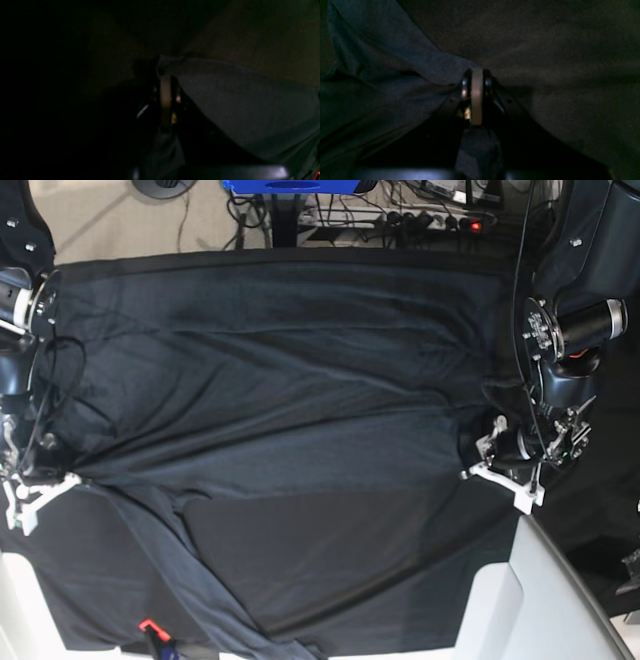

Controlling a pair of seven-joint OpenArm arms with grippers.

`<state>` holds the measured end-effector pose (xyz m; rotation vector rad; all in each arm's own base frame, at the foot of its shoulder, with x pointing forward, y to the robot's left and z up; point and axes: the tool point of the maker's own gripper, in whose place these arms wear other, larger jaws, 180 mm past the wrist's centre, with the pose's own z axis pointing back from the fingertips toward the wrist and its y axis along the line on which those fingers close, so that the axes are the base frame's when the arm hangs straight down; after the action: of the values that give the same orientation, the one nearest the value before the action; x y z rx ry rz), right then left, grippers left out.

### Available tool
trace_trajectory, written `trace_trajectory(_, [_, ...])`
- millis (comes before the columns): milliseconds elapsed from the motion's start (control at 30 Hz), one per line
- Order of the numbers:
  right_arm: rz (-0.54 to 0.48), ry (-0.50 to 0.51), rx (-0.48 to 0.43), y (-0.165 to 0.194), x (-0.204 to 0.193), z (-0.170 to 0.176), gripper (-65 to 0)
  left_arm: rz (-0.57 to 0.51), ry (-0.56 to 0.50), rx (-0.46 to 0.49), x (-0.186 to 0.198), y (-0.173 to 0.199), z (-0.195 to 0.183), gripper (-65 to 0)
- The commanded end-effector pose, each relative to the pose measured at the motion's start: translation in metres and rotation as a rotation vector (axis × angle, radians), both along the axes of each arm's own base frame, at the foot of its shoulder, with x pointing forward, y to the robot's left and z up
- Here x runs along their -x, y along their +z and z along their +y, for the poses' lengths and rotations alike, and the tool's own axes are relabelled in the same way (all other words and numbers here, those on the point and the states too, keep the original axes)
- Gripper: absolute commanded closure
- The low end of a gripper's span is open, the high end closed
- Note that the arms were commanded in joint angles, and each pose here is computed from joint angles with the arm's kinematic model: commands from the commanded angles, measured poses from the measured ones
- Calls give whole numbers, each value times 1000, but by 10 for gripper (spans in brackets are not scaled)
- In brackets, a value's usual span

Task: Fold the T-shirt properly
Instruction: 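Hold the grasped sides with both grippers, pulling the fabric taut, then lift and fold the grasped sides with both grippers toward the collar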

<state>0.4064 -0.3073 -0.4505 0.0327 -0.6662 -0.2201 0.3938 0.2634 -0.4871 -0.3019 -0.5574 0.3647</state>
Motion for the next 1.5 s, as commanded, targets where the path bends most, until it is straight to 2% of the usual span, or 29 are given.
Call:
trace_trajectory(0, [-69, -11, 19, 23, -18, -11, 0, 49, -14, -44, 6, -1, 11, 0])
trace_trajectory(233, [-69, -11, 19, 23, -18, -11, 0, -32, -51, -110, -16, 27, 20, 0])
trace_trajectory(467, [-77, -11, 21, 25, -20, -12, 0, -102, -100, -170, -41, 70, 25, 0])
trace_trajectory(567, [-124, -7, 41, 38, -28, -13, 0, -131, -107, -180, -48, 84, 25, 0])
trace_trajectory(767, [-133, 71, 92, 41, -34, -1, 0, -174, -115, -205, -57, 105, 27, 0])
trace_trajectory(1167, [-201, 81, 111, 50, -43, 1, 0, -163, -121, -202, -51, 97, 25, 0])
trace_trajectory(1400, [-190, 92, 114, 47, -41, 3, 0, -196, -142, -225, -46, 101, 17, 0])
trace_trajectory(1467, [-171, 123, 125, 41, -38, 10, 0, -170, -157, -226, -38, 96, 14, 0])
